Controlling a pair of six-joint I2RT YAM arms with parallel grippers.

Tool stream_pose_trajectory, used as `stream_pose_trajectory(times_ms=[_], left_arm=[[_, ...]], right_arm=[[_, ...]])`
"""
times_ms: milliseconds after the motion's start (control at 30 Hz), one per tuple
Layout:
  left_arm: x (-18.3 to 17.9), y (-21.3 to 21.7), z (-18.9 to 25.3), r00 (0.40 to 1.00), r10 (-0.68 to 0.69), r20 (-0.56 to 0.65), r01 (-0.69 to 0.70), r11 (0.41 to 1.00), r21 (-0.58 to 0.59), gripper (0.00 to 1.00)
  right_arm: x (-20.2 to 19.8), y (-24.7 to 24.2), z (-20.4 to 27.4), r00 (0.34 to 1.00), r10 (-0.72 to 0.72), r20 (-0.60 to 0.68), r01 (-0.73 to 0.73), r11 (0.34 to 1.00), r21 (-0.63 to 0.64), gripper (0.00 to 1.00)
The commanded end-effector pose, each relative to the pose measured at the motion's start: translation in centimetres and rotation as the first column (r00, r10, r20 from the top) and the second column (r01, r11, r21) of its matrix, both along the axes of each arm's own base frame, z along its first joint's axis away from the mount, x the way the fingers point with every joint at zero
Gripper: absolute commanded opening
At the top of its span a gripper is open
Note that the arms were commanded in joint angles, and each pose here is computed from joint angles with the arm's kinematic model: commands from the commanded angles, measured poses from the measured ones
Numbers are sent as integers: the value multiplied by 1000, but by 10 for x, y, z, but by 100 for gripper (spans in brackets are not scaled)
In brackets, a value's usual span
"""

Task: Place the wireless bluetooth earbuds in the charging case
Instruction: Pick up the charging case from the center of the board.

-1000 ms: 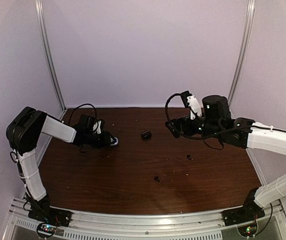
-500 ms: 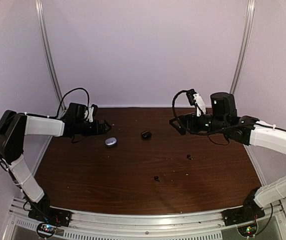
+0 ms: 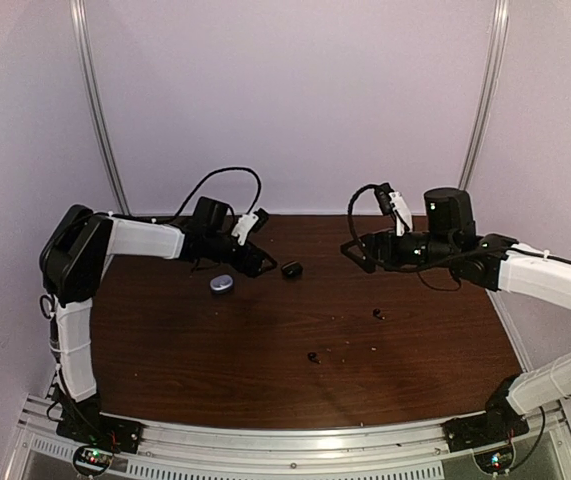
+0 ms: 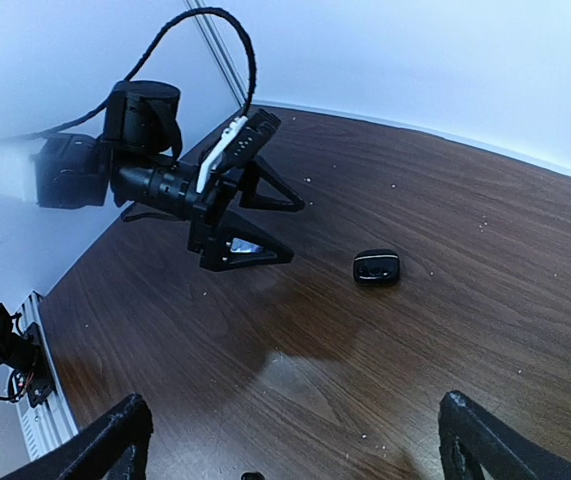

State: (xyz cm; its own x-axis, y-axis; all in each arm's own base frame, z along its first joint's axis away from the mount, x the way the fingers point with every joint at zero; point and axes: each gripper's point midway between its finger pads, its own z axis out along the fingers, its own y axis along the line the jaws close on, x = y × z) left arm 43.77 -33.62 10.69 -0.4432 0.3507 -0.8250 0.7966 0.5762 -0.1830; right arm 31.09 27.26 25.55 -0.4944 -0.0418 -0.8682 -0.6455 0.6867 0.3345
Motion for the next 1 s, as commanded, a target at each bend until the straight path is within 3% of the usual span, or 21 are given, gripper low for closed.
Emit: stream_pose_trajectory(times_ms=[0,200,400,767,967], left_arm=[[9,-14,-25,996,-89,26,85,988,127,87],[20,-28,-57,993,-111,-30,115,979,171,82],[20,-45,-85,985,-161,-58,171,955,242,70],[21,-71,-104,976,-207,-65,217,942,255,59],[26,-71,-109,979,-196,-58,204,940,272,45]], right_arm=[[-4,-4,5,1000,14,10,-15,1000,23,100],[-2,-9,3,1000,9,4,-9,1000,18,100],[1,-12,0,1000,9,-4,-9,1000,8,100],[4,-15,-2,1000,7,-8,-7,1000,11,100],[2,-18,-2,1000,1,-11,-1,1000,10,100]])
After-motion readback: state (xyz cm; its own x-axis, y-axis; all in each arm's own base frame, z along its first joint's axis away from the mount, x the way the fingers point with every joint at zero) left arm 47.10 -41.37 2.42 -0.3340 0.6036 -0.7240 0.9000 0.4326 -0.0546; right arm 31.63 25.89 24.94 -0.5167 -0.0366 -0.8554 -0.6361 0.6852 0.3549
